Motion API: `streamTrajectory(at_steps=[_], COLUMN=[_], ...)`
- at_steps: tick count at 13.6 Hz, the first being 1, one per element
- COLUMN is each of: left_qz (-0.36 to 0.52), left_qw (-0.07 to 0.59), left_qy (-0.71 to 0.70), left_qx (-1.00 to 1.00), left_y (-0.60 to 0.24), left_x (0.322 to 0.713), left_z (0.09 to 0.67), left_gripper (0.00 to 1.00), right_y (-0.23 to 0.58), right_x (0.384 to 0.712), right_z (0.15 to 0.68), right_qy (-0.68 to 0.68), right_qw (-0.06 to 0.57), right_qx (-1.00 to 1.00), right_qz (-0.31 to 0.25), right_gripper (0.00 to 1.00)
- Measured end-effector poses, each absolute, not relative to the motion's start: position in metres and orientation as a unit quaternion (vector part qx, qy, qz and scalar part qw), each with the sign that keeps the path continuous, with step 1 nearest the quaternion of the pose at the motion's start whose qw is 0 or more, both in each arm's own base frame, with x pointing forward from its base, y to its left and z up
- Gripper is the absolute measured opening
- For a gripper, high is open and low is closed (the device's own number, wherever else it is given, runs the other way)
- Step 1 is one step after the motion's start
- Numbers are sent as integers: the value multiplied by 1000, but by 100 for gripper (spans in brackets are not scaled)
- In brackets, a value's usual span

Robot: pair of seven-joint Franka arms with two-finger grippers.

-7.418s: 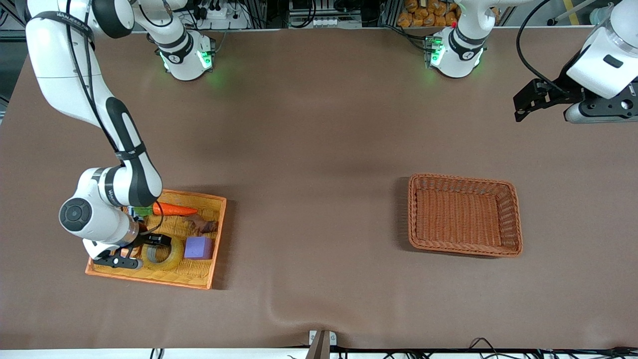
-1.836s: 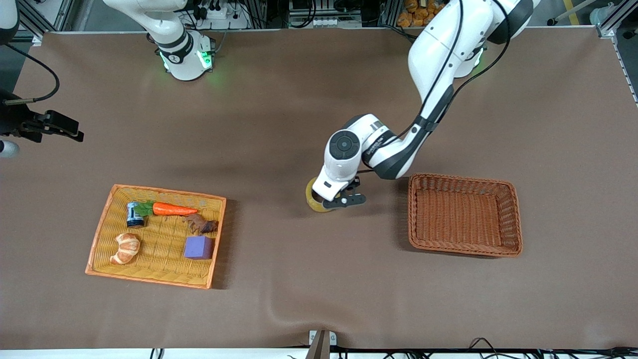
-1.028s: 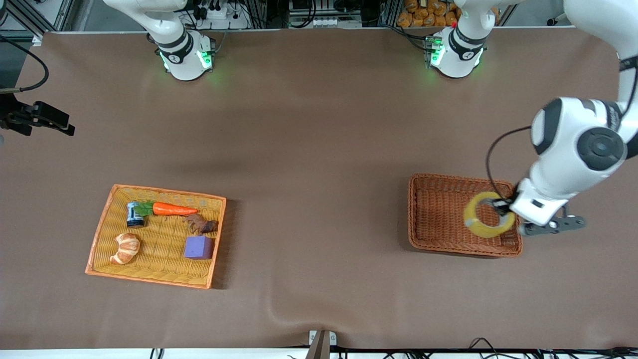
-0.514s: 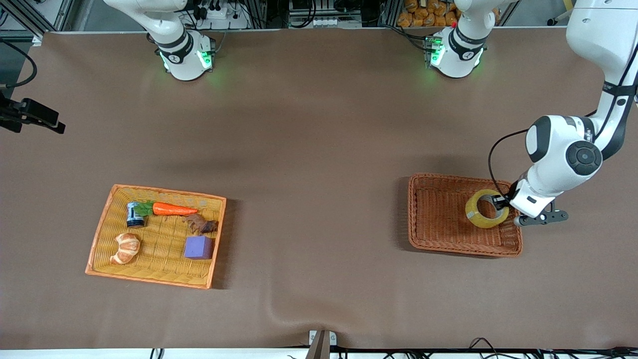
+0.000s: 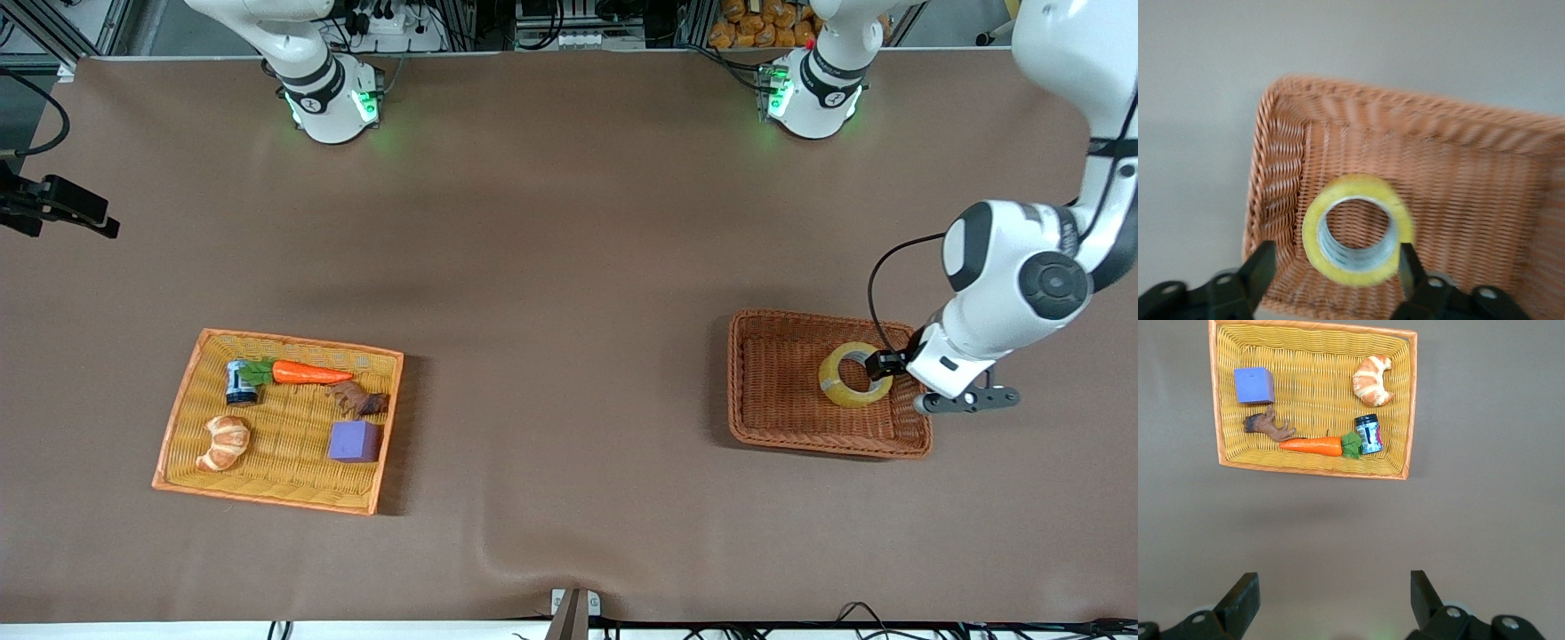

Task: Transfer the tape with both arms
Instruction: 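Open the left gripper and raise it away from the basket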

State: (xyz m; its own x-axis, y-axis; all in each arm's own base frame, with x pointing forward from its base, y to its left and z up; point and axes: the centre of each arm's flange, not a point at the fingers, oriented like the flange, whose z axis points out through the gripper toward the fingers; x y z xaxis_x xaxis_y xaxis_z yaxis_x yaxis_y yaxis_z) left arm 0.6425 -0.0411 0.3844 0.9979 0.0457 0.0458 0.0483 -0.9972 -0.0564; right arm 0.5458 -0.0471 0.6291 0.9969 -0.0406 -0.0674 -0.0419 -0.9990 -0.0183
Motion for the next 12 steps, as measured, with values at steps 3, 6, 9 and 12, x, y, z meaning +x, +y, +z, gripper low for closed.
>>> streamTrajectory(at_steps=[3, 6, 9, 12], left_qz=[-63, -72, -42, -9], left_qw=[47, 34, 21, 8], left_qy=[-22, -28, -56, -68], left_qx=[-997, -996, -997, -998], left_y=[-60, -75, -81, -85], left_x=[634, 606, 587, 574], left_z=[517, 588, 610, 612], left_gripper=[100, 100, 100, 100], right_y=[-47, -47, -47, -46], right_x=[546, 546, 546, 546], right_z=[629, 629, 631, 634], right_qy=[21, 21, 20, 19], right_qw=[10, 10, 10, 9], right_qx=[-999, -999, -999, -999], right_qz=[34, 34, 31, 27], right_gripper=[100, 100, 100, 100])
